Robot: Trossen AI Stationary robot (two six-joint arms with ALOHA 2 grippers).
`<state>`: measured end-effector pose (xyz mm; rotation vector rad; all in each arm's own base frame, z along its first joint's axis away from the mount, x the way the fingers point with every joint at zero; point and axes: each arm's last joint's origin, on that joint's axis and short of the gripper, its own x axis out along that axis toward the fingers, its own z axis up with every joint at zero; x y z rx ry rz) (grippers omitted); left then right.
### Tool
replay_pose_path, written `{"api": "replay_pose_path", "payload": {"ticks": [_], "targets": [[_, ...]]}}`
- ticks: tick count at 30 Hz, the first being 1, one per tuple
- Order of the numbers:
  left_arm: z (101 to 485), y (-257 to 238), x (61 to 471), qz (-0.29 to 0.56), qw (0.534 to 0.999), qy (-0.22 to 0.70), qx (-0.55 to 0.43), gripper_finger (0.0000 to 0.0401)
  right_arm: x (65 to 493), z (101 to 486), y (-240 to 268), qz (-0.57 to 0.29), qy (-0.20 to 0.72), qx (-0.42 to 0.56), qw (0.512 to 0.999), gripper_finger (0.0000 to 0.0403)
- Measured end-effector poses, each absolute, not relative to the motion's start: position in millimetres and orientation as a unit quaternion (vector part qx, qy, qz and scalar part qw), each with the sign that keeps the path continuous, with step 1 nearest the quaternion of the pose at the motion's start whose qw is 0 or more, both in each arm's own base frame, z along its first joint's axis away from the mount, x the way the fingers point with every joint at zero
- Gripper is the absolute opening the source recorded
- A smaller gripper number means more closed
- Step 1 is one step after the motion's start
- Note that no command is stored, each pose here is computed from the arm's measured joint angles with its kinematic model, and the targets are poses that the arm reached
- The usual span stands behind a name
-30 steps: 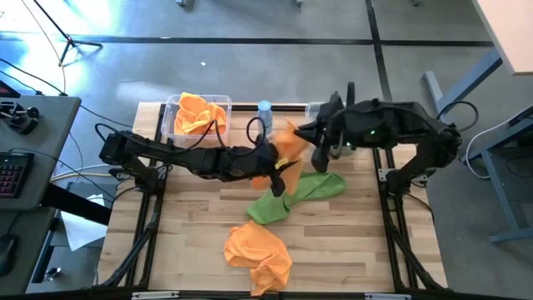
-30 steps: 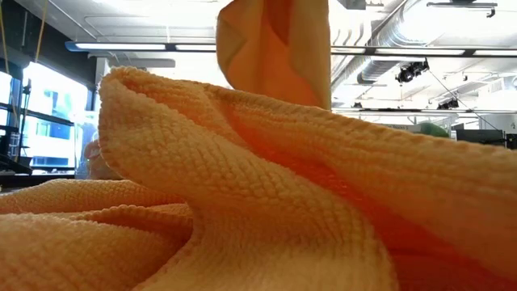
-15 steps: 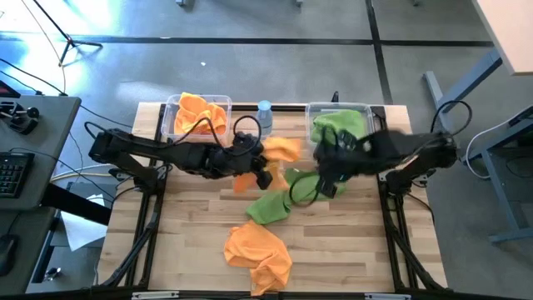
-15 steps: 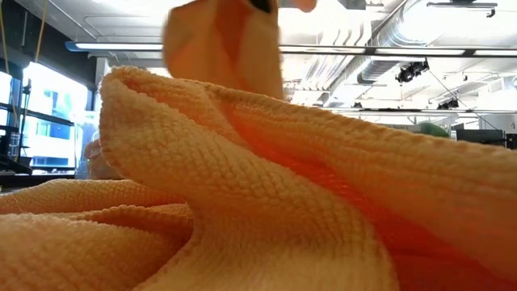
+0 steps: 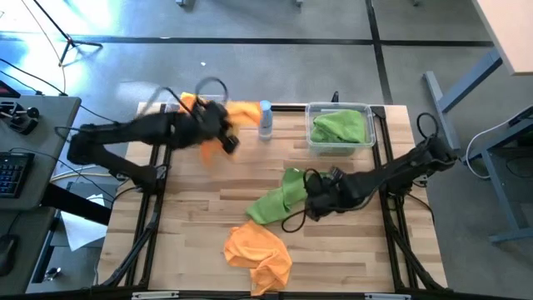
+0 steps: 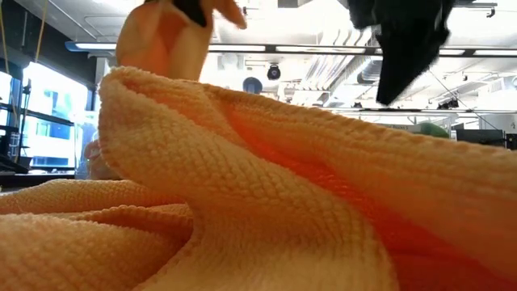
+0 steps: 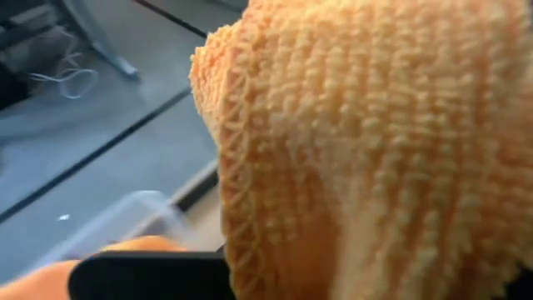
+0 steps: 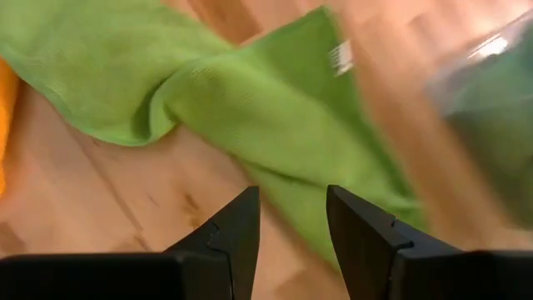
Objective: Sort microfiber towel by color & place in baskets
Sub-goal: Put the orange towel into the left transparent bin
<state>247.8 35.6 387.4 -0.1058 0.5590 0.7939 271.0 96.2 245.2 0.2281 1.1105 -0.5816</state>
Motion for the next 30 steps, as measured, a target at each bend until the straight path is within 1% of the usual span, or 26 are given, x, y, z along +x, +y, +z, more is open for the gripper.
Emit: {"api": "replay_pose_path", "payload": {"ticks": [5,9,11,15,19,23,25,30], "targets": [[408.0,71.6,205.7,0.407,0.874,0.260,-0.044,0.0000,267.1,208.1,100.8,-0.282,0.493,0.191,0.801,0.0135],[423.2,92.6,180.1,0.422,0.876,0.234,-0.020,0.0000,265.6,191.6,100.3,-0.295,0.467,0.245,0.797,0.0135],[426.2,102.7,172.2,0.428,0.872,0.238,0.002,0.0000,266.3,187.0,97.8,-0.303,0.455,0.266,0.794,0.0135],[424.6,123.7,162.2,0.431,0.861,0.268,0.034,0.0000,271.5,185.2,88.6,-0.321,0.431,0.299,0.789,0.0135],[418.2,144.7,154.0,0.438,0.841,0.313,0.059,0.0000,277.9,186.4,76.9,-0.334,0.412,0.321,0.785,0.0135],[412.5,164.1,147.0,0.427,0.838,0.334,0.060,0.0000,284.7,187.9,65.1,-0.342,0.390,0.341,0.784,0.0135],[409.7,173.6,143.0,0.432,0.830,0.347,0.064,0.0000,287.6,188.7,60.0,-0.346,0.380,0.350,0.783,0.0135],[406.2,196.7,142.0,0.452,0.820,0.343,0.073,0.0000,292.3,190.0,48.8,-0.355,0.363,0.365,0.781,0.0135]]}}
